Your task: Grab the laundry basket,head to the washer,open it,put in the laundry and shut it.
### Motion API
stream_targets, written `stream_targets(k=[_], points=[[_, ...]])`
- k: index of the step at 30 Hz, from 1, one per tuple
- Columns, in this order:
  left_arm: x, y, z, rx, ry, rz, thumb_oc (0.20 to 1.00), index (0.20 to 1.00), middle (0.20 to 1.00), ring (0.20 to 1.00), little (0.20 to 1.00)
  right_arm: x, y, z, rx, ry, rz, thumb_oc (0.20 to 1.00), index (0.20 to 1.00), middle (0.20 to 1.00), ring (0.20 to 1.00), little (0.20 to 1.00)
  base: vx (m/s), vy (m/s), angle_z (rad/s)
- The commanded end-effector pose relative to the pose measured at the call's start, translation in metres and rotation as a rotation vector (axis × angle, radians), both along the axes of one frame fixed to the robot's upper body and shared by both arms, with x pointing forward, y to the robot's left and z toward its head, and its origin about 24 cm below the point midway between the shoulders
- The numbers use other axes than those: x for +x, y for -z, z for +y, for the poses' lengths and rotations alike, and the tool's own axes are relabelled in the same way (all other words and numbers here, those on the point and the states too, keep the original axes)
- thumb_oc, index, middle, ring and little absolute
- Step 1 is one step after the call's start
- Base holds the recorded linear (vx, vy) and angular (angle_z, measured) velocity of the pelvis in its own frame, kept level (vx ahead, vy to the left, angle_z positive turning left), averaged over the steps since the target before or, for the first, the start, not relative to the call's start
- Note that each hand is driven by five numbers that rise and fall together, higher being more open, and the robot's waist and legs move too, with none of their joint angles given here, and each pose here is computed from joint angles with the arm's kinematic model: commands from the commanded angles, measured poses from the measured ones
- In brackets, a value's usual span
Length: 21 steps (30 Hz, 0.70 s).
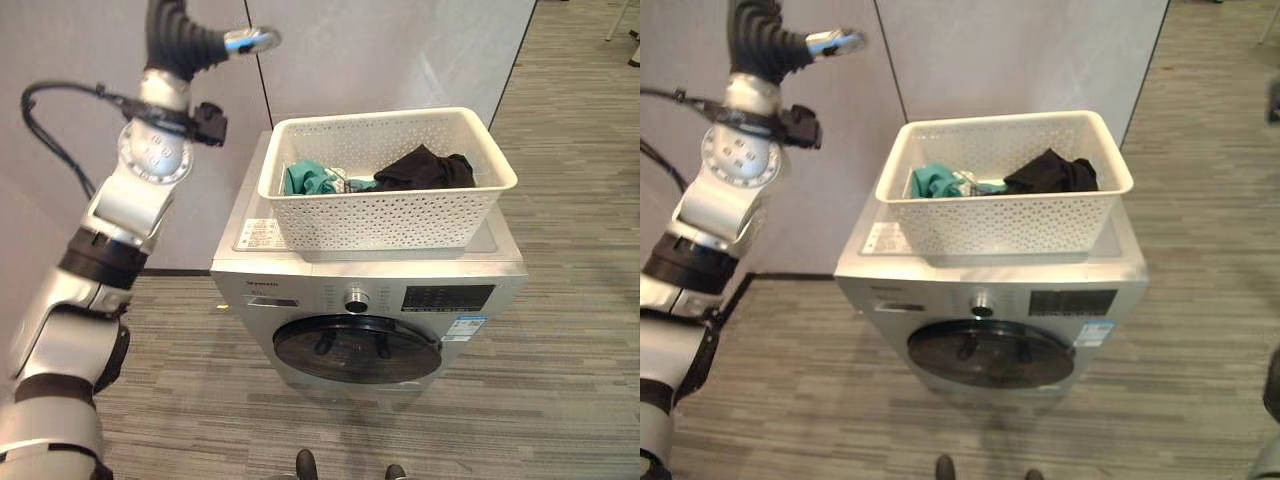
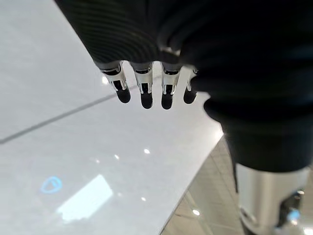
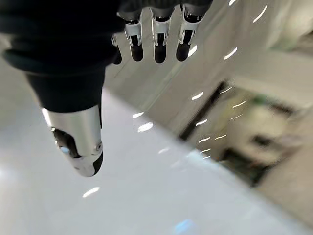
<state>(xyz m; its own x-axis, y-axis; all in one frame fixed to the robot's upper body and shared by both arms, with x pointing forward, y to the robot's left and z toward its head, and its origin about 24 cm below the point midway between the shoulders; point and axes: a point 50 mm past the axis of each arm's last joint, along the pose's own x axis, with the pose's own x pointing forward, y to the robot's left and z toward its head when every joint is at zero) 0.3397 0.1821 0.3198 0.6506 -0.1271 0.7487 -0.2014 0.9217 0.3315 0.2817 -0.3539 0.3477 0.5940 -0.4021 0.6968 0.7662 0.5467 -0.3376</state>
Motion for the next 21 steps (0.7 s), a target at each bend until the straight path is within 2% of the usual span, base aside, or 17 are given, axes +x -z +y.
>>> stream_targets(k=[1, 2, 5, 8, 10, 12, 15, 16, 18, 21], points=[[-0.016, -0.024, 0.006, 0.048, 0.003, -0.11, 1.0, 1.0, 1.0, 1.0, 1.0, -0.031, -0.004, -0.011, -0.107, 0.064, -0.033, 1.0, 1.0, 1.0, 1.0, 1.0, -0.07, -0.106, 0.03], [-0.032, -0.012, 0.021, 0.087, -0.014, -0.116, 1.0, 1.0, 1.0, 1.0, 1.0, -0.049, 0.019, -0.03, -0.079, 0.125, 0.005, 1.0, 1.0, 1.0, 1.0, 1.0, -0.05, -0.086, 0.08], [-0.055, 0.022, 0.045, 0.11, -0.019, -0.041, 1.0, 1.0, 1.0, 1.0, 1.0, -0.086, 0.062, -0.056, -0.026, 0.234, 0.08, 1.0, 1.0, 1.0, 1.0, 1.0, -0.03, -0.065, 0.05], [-0.068, 0.046, 0.059, 0.108, -0.034, 0.032, 1.0, 1.0, 1.0, 1.0, 1.0, -0.109, 0.09, -0.068, 0.009, 0.298, 0.139, 1.0, 1.0, 1.0, 1.0, 1.0, 0.02, -0.025, 0.01], [-0.081, 0.084, 0.084, 0.054, -0.103, 0.159, 1.0, 1.0, 1.0, 1.0, 1.0, -0.138, 0.13, -0.079, 0.067, 0.384, 0.242, 1.0, 1.0, 1.0, 1.0, 1.0, 0.02, -0.044, 0.03], [-0.086, 0.102, 0.09, 0.012, -0.118, 0.217, 1.0, 1.0, 1.0, 1.0, 1.0, -0.145, 0.147, -0.079, 0.113, 0.394, 0.272, 1.0, 1.0, 1.0, 1.0, 1.0, 0.02, -0.035, 0.01], [-0.123, 0.181, 0.12, -0.083, -0.269, 0.497, 1.0, 1.0, 1.0, 1.0, 1.0, -0.174, 0.22, -0.065, 0.307, 0.367, 0.414, 1.0, 1.0, 1.0, 1.0, 1.0, 0.0, -0.04, 0.08], [-0.125, 0.182, 0.121, -0.082, -0.271, 0.5, 1.0, 1.0, 1.0, 1.0, 1.0, -0.174, 0.221, -0.064, 0.308, 0.364, 0.417, 1.0, 1.0, 1.0, 1.0, 1.0, 0.0, -0.031, 0.04], [-0.156, 0.232, 0.133, -0.231, -0.333, 0.679, 1.0, 1.0, 1.0, 1.0, 1.0, -0.183, 0.264, -0.051, 0.474, 0.289, 0.492, 1.0, 1.0, 1.0, 1.0, 1.0, -0.03, -0.032, 0.04], [-0.17, 0.252, 0.135, -0.29, -0.343, 0.741, 1.0, 1.0, 1.0, 1.0, 1.0, -0.189, 0.292, -0.041, 0.583, 0.236, 0.536, 1.0, 1.0, 1.0, 1.0, 1.0, -0.03, -0.025, 0.07]])
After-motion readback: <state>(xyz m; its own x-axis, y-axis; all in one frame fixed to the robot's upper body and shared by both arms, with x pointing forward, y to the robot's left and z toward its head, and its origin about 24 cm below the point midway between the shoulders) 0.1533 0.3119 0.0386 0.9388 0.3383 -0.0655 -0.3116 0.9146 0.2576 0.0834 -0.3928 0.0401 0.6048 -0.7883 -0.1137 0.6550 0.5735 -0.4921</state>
